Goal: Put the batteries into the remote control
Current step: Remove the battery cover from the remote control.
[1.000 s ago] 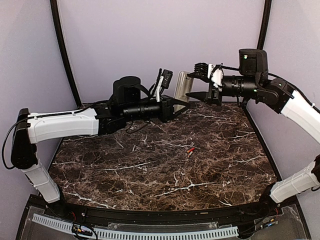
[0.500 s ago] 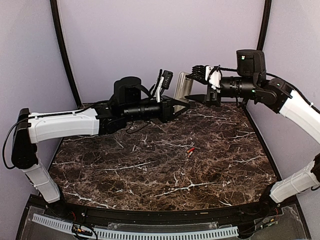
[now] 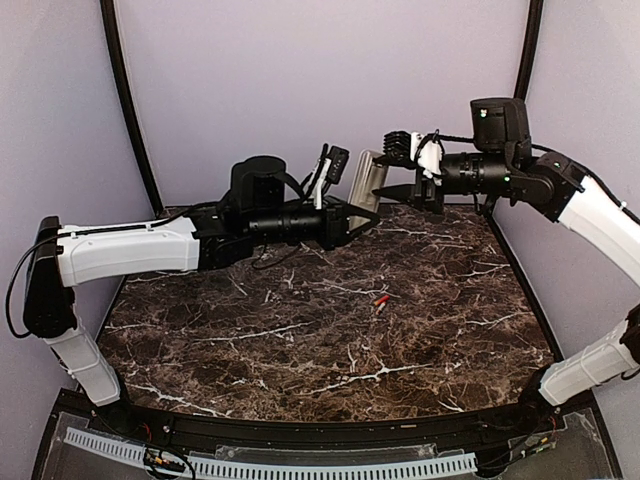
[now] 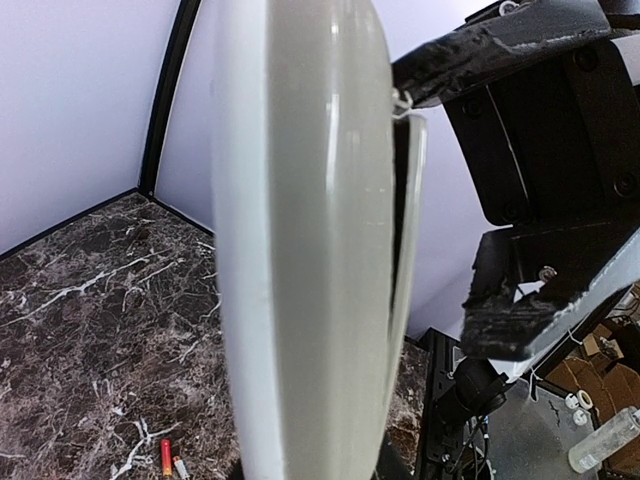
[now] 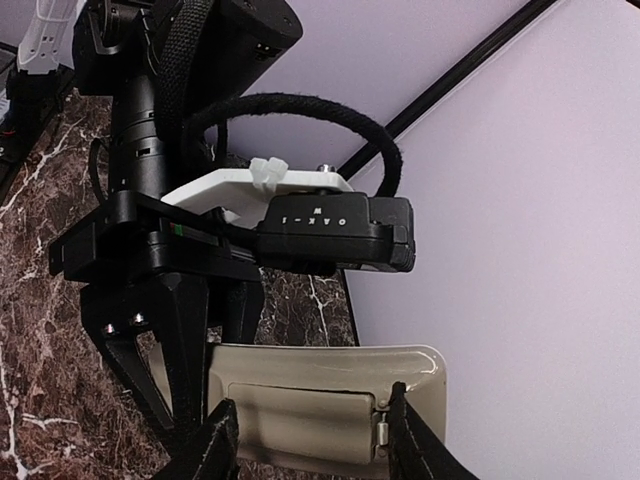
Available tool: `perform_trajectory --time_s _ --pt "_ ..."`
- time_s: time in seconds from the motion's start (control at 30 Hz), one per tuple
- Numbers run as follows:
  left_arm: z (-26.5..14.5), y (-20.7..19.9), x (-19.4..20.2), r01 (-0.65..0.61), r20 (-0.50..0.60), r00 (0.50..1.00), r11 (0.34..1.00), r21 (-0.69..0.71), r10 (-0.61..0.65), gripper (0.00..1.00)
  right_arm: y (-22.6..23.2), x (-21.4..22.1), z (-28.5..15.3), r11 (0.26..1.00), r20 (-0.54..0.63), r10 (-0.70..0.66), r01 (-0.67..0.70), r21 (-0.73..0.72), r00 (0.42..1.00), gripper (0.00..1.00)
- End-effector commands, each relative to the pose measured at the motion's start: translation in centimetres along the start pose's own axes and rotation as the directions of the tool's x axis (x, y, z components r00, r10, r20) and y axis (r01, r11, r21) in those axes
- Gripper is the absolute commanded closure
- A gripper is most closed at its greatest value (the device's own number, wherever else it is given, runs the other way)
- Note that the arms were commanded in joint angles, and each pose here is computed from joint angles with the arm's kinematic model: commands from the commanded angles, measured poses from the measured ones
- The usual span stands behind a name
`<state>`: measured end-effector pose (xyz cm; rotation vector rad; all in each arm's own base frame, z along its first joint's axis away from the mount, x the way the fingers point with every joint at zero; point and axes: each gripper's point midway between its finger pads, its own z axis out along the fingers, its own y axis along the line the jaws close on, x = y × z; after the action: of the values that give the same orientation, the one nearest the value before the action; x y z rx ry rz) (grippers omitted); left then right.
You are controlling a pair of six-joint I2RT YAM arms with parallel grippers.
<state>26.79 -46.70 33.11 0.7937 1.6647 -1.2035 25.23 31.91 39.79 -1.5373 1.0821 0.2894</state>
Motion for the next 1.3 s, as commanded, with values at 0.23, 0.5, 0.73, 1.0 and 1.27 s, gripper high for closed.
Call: perform_trajectory --time_s 0.23,0.5,0.73,1.0,1.27 --pt "0.1 2.2 -0.7 -0.055 0.019 0.998 0.993 -0.101 0.057 1.0 2.3 3.0 1.0 0.992 -0.026 0.115 -0.116 -0.044 0.993 0.6" --pt "-0.1 6.0 2.8 -0.036 -0.053 0.998 0.975 -0.22 0.025 1.0 4.6 7.4 4.1 0.971 -0.039 0.222 -0.224 -0.088 0.974 0.61" --pt "-2.8 10.4 7.2 0.002 -0.144 0.987 0.913 -0.407 -0.066 1.0 7.8 11.9 8.3 0.934 -0.051 0.323 -0.327 -0.143 0.945 0.61" --pt "-6.9 15.1 15.6 -0.192 -0.451 0.885 0.796 -0.575 -0.112 1.0 13.3 17.6 13.0 0.825 -0.148 0.477 -0.499 -0.264 0.867 0.62" --pt "-7.8 17.7 21.3 -0.34 -0.648 0.75 0.763 -0.55 -0.132 1.0 15.5 20.5 14.6 0.777 -0.219 0.527 -0.569 -0.268 0.821 0.61"
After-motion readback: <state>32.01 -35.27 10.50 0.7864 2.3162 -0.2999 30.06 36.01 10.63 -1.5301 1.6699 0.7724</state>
